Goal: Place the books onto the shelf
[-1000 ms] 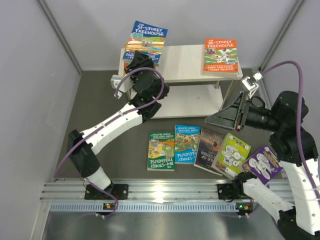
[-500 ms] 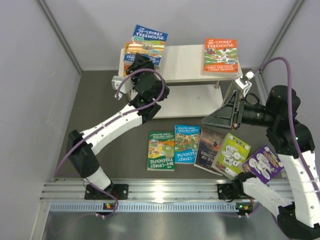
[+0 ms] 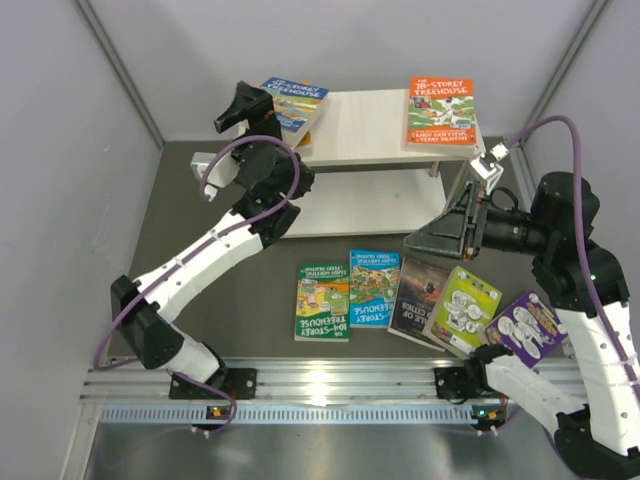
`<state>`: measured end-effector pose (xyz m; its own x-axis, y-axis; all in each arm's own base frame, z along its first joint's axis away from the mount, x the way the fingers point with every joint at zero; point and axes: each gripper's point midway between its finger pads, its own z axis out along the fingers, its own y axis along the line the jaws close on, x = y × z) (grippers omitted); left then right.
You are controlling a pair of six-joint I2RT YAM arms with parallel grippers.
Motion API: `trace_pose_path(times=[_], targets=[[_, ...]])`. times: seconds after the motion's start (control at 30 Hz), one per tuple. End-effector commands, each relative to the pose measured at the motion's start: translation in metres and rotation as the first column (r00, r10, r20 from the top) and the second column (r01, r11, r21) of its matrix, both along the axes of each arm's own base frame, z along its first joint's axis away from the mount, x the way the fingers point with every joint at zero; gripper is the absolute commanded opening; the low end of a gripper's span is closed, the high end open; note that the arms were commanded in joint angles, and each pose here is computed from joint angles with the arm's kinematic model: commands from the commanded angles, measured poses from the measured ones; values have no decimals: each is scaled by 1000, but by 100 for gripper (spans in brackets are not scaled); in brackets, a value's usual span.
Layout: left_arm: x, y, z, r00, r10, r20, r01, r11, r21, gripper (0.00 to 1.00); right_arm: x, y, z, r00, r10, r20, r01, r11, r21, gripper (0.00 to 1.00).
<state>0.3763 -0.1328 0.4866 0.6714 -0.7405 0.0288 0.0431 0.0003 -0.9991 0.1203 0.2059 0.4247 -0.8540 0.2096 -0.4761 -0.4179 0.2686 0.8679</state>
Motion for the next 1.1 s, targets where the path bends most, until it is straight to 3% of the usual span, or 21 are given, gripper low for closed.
trace_pose_path(times=[0.0,0.13,0.3,0.47,0.77,0.83,0.9,0.93,0.97,1.03,1.07], targets=[[-34,43,-1,984,159,-76,-168,979,-116,99,0,-3,1,999,-30,19,30,1000,3,100],[-35,45,17,989,117,-95,-121,992,-43,99,9,-3,-6,998,-70,7,70,998,2,100],[-37,39,39,1000,5,-31,-4,999,54,99,23,-3,-11,993,-119,1,119,993,-1,100],[-46,37,58,993,-111,-34,116,981,158,99,45,1,5,986,-167,27,164,984,66,100],[-38,26,33,975,-138,-173,186,936,298,98,109,19,52,968,-240,68,221,952,212,96],[-34,21,29,972,-143,-188,196,930,310,81,127,33,61,967,-245,76,222,948,227,91],[-31,17,33,969,-160,-188,216,921,325,59,133,46,76,969,-228,97,198,948,247,80],[-28,12,30,966,-162,-199,222,916,334,33,149,55,69,970,-235,67,214,948,235,76],[-28,11,35,965,-173,-198,233,911,340,23,154,61,71,970,-232,64,211,948,239,70],[-24,6,34,961,-179,-211,246,902,355,5,168,75,78,974,-219,56,199,947,252,69],[-24,5,37,958,-187,-215,256,896,362,2,172,80,79,975,-216,52,196,947,256,69]])
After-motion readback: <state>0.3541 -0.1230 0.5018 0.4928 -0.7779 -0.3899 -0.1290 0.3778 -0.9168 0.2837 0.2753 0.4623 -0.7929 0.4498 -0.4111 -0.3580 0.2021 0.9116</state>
